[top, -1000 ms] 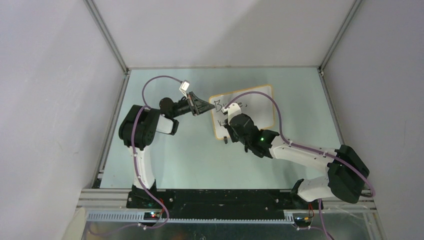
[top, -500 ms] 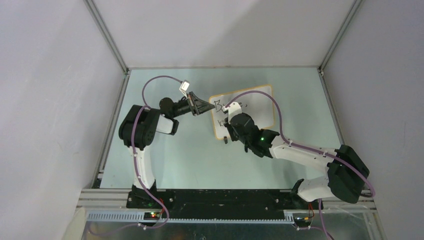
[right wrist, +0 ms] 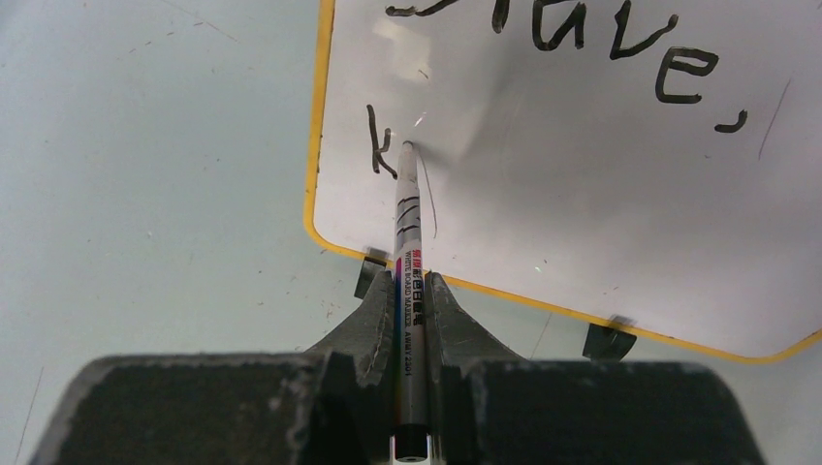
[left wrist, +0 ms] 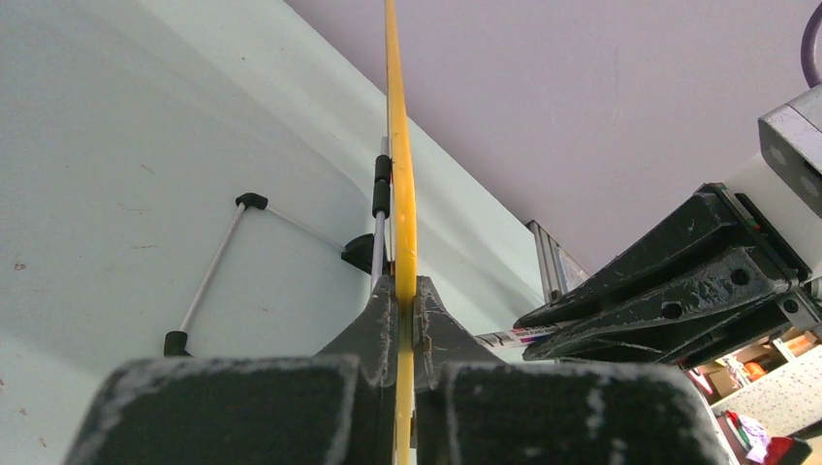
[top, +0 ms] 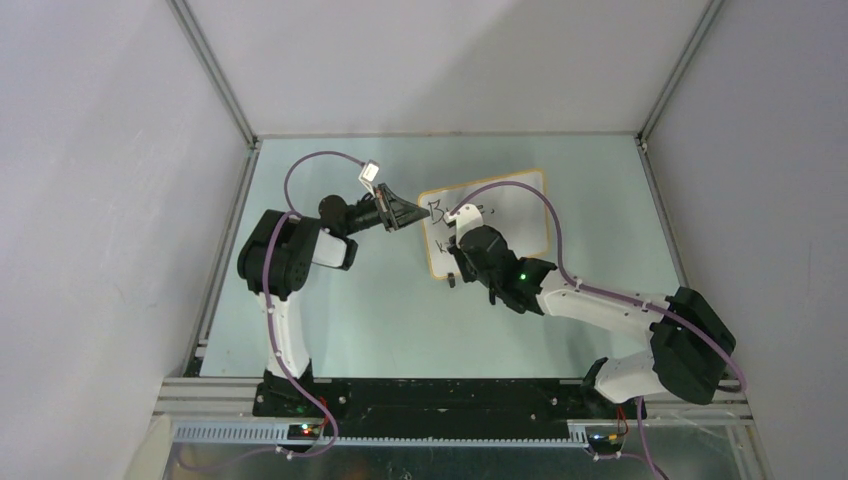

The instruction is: Write a sentence on the whiteboard

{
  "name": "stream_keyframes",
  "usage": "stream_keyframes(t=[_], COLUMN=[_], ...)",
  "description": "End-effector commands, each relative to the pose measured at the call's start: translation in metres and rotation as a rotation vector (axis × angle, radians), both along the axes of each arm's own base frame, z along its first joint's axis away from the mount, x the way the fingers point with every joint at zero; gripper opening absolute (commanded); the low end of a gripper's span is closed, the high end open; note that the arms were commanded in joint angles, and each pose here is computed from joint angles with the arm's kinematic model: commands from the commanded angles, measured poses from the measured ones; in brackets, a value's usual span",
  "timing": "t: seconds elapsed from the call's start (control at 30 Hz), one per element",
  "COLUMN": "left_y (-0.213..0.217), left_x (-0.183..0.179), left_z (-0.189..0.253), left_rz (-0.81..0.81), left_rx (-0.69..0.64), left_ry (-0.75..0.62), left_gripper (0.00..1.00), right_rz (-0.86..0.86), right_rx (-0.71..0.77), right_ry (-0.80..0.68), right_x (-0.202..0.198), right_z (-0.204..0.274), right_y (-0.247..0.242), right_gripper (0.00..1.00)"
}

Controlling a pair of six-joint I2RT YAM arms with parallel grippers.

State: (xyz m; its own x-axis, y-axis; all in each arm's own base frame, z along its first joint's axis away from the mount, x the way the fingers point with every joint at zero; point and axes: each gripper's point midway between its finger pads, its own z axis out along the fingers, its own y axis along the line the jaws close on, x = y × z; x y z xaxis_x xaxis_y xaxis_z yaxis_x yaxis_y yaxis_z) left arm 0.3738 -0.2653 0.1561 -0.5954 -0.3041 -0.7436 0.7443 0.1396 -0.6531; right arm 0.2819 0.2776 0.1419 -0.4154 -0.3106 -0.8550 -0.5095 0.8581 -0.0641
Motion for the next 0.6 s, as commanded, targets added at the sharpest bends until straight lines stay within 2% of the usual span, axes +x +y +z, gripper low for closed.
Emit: stream_keyframes(t=[0.0,0.57], left_y=[-0.007,-0.007], left_x=[-0.008,-0.008], left_z=[0.014,0.014], left_rz=[-0.047,-0.048], left_rx=[-0.013,-0.013], left_ry=[-0.081,-0.079], left_gripper=[0.00,0.00], right_rz=[-0.017,-0.100], right_rx=[0.013,0.011], right_ry=[-0.014,-0.024], right_x=[0.006,0.015], right_z=[0.003,0.008], right_y=[0.001,-0.015], right_gripper=[0.00,0.00])
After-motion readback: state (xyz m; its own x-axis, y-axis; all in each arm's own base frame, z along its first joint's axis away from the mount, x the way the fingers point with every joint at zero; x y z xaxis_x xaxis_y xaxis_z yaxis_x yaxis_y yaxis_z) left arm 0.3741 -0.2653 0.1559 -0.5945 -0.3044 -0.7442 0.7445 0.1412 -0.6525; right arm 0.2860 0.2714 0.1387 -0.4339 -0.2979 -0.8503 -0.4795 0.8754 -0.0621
